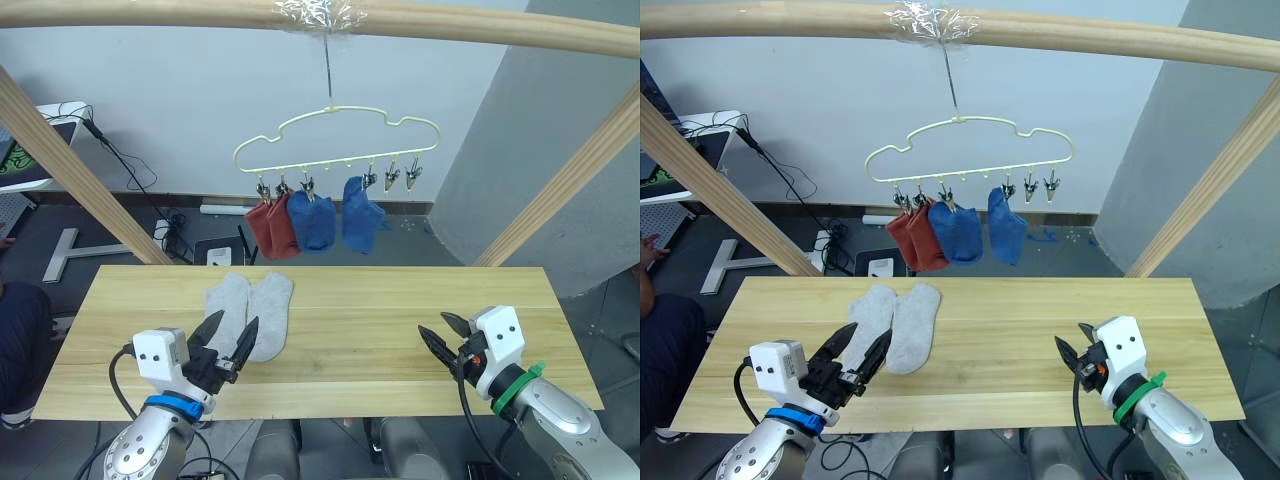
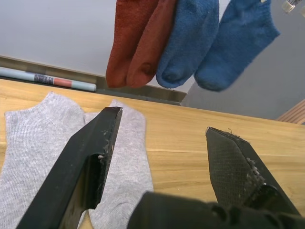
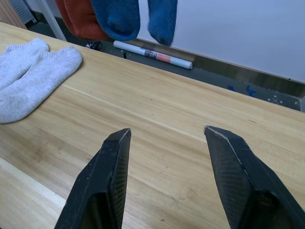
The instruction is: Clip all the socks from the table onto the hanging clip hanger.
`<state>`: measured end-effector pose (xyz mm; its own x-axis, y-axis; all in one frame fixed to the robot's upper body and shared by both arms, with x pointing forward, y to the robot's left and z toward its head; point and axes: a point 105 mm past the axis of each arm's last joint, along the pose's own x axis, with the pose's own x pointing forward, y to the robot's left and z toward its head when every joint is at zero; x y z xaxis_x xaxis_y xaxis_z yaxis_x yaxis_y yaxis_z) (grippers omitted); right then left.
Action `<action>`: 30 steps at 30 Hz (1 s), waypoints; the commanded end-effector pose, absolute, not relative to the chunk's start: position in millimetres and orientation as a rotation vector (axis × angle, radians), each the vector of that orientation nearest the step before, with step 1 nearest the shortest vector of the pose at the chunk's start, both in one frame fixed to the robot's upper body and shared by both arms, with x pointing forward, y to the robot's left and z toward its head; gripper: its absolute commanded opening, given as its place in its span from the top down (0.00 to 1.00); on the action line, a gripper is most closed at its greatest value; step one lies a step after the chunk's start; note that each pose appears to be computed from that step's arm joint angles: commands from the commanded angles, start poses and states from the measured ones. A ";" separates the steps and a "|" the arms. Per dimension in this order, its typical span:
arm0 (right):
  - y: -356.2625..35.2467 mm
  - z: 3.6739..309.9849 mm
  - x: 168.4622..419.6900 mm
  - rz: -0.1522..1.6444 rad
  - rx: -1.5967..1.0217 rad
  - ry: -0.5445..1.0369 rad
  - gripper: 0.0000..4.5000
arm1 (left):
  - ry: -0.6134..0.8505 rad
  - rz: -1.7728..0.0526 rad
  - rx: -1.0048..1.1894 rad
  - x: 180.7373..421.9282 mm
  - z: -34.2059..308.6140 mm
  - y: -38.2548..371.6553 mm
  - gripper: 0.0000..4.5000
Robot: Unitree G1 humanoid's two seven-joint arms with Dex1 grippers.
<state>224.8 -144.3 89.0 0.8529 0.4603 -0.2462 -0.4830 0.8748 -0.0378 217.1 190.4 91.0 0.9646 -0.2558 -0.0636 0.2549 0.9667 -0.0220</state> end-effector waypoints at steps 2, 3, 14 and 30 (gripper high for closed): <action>-139.8 110.6 228.5 0.511 -0.103 0.151 0.43 | 0.014 -0.276 -0.002 223.5 107.2 190.9 0.28; -138.7 112.5 229.8 0.515 -0.102 0.147 0.43 | 0.004 -0.287 -0.001 225.7 111.7 191.3 0.28; -124.3 137.8 251.5 0.550 -0.063 0.109 0.43 | -0.056 -0.532 0.036 241.4 164.2 184.7 0.28; -90.5 182.2 284.2 0.574 -0.041 0.083 0.43 | -0.052 -0.893 -0.004 244.0 226.9 160.9 0.28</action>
